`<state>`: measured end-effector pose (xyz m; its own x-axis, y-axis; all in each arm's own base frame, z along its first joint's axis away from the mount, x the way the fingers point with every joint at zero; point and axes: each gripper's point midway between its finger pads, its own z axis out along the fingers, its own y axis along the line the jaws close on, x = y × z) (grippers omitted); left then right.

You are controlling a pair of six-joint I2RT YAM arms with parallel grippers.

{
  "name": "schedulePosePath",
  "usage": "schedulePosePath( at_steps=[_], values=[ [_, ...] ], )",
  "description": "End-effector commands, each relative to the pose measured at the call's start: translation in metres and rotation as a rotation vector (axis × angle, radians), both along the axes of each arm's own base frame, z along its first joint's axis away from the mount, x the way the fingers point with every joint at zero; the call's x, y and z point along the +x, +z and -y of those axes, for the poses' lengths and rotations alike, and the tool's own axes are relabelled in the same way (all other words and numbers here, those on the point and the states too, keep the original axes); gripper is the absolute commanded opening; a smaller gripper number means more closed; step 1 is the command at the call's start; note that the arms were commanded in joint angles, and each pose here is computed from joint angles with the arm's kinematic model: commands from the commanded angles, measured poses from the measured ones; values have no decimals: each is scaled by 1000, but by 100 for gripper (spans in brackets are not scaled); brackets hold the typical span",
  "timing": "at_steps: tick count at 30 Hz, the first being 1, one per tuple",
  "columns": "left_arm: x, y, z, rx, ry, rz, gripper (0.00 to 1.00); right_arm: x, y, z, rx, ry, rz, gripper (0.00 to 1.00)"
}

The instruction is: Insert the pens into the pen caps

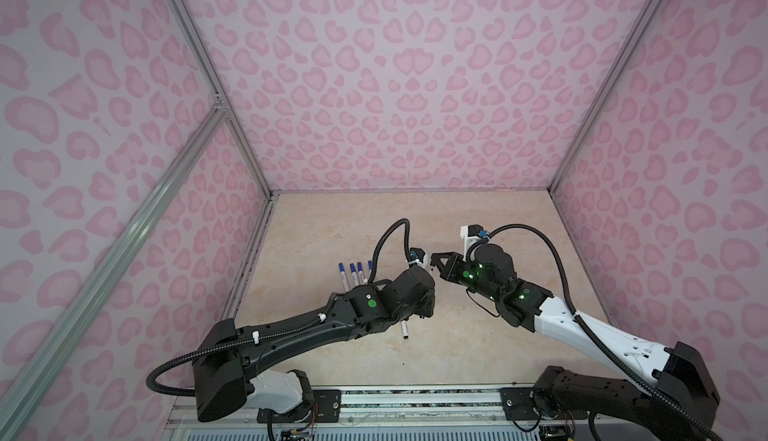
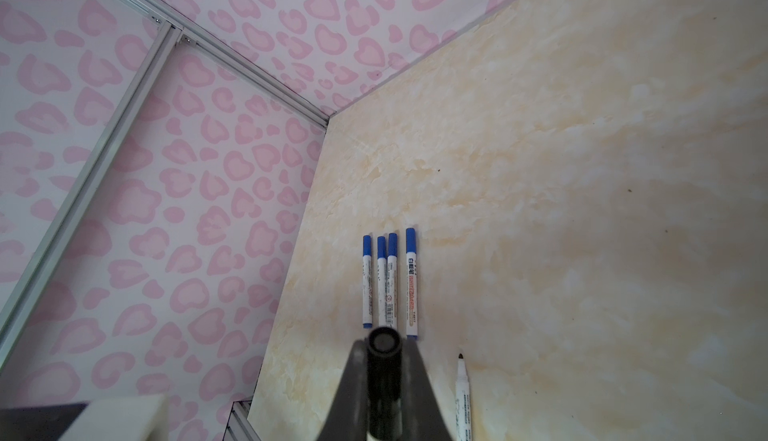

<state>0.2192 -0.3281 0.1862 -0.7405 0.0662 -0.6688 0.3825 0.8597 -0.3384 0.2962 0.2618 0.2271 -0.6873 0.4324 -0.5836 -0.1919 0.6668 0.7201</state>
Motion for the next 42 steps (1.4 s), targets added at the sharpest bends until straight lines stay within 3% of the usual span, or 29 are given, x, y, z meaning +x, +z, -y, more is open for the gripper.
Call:
schedulePosePath(
  at_steps=[1, 42],
  values=[
    [2, 6, -2, -16, 13, 16, 3, 3, 0, 1, -16, -11, 8, 3],
    [13, 16, -11, 6, 56, 77, 3, -17, -6, -17, 13, 72, -41, 2]
  ],
)
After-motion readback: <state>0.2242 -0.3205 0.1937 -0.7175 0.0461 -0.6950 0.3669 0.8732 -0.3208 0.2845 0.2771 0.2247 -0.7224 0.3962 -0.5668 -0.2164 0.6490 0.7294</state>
